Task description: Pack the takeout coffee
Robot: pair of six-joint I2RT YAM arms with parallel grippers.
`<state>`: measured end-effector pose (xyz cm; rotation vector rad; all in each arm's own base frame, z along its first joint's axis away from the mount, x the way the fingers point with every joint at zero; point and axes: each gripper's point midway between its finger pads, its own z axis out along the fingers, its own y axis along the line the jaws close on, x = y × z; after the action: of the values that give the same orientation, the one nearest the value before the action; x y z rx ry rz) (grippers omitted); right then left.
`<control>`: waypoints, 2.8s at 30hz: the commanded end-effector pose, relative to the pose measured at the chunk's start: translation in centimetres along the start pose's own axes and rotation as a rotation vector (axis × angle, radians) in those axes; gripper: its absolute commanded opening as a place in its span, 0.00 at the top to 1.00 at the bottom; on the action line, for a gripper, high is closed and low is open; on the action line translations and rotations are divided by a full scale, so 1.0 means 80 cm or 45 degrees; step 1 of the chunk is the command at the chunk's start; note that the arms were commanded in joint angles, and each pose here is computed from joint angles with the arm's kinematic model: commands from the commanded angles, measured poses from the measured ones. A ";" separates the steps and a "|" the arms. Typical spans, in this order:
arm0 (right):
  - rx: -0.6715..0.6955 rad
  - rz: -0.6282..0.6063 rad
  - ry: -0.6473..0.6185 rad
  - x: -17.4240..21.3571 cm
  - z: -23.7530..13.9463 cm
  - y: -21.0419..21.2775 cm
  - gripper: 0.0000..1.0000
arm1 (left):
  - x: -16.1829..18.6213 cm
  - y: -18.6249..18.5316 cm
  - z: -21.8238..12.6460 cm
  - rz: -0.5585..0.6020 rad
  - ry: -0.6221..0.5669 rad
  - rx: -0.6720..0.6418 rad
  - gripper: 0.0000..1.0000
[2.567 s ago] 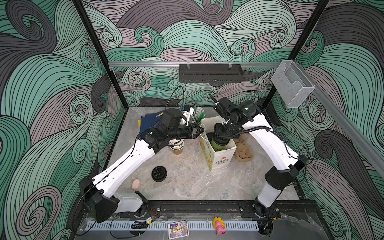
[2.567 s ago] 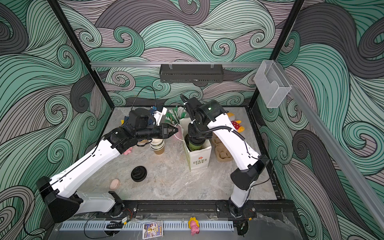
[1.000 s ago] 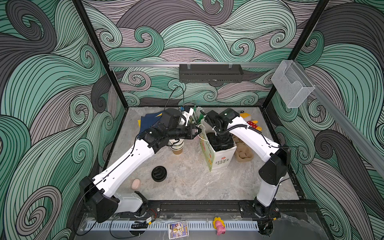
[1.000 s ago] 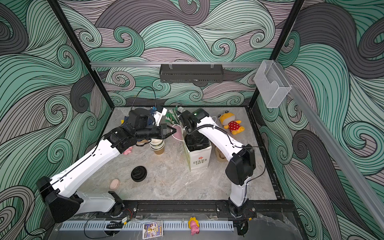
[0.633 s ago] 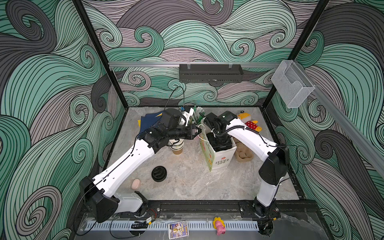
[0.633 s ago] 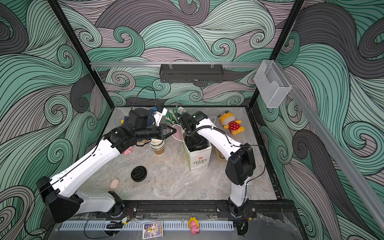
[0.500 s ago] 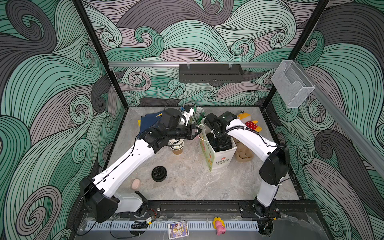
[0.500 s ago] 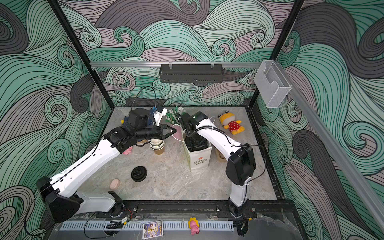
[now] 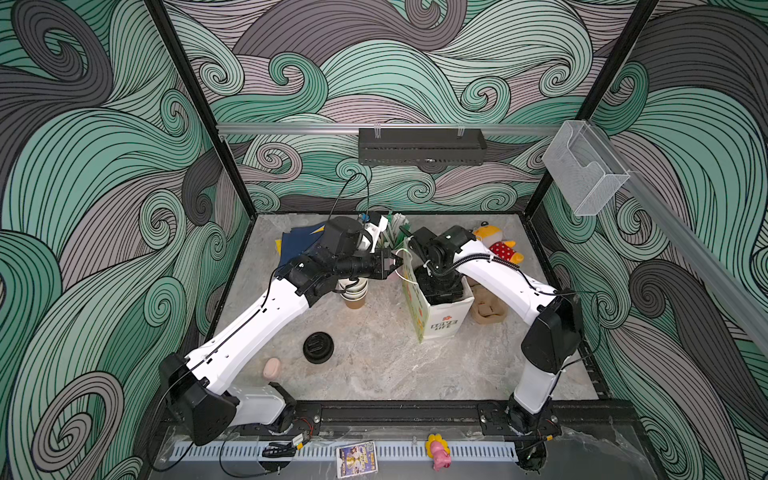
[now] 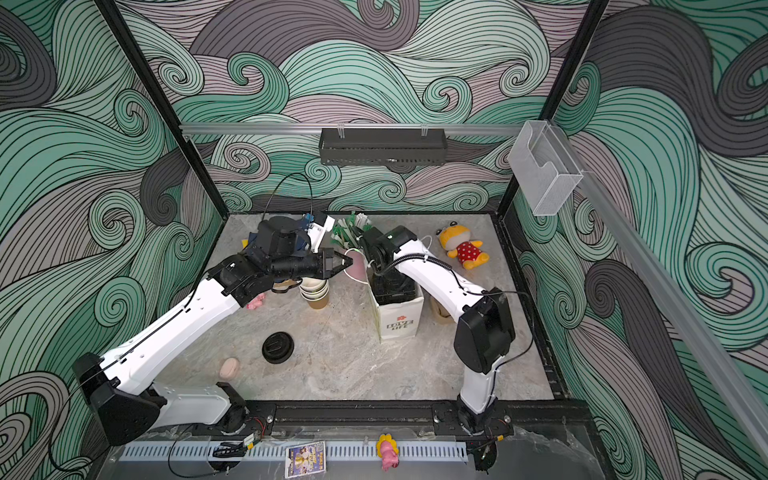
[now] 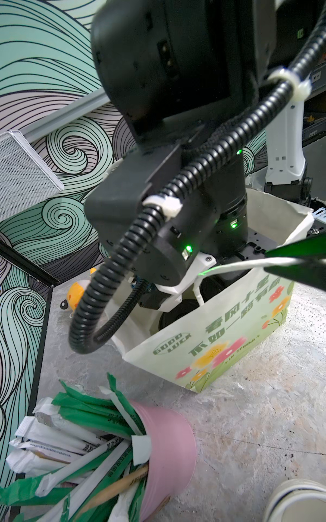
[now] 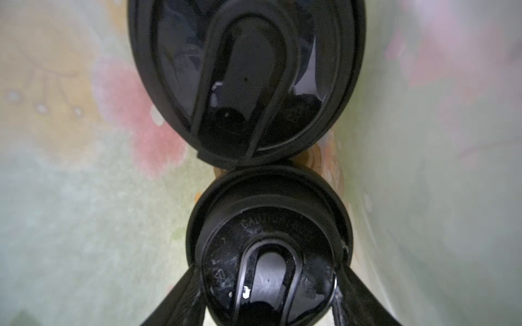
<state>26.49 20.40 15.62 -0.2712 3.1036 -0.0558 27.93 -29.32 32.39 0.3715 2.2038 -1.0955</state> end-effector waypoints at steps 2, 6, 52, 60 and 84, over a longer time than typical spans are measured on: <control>-0.025 0.007 -0.021 0.005 -0.022 0.000 0.41 | -0.010 0.003 -0.006 0.021 -0.024 -0.027 1.00; -0.015 0.016 -0.051 0.006 -0.038 -0.007 0.41 | -0.010 0.005 -0.006 0.017 -0.023 -0.033 1.00; -0.028 0.043 -0.128 -0.010 -0.022 -0.004 0.45 | -0.016 0.012 -0.005 0.023 -0.026 -0.070 1.00; -0.001 0.048 -0.126 -0.016 0.000 -0.003 0.46 | -0.015 0.012 -0.006 0.026 -0.022 -0.071 1.00; 0.045 -0.036 -0.037 -0.010 0.060 0.001 0.47 | -0.021 0.015 -0.007 0.038 -0.029 -0.076 1.00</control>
<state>27.30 20.56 14.28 -0.2746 3.0220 -0.0354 28.99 -28.46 31.53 0.3553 2.2371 -1.0271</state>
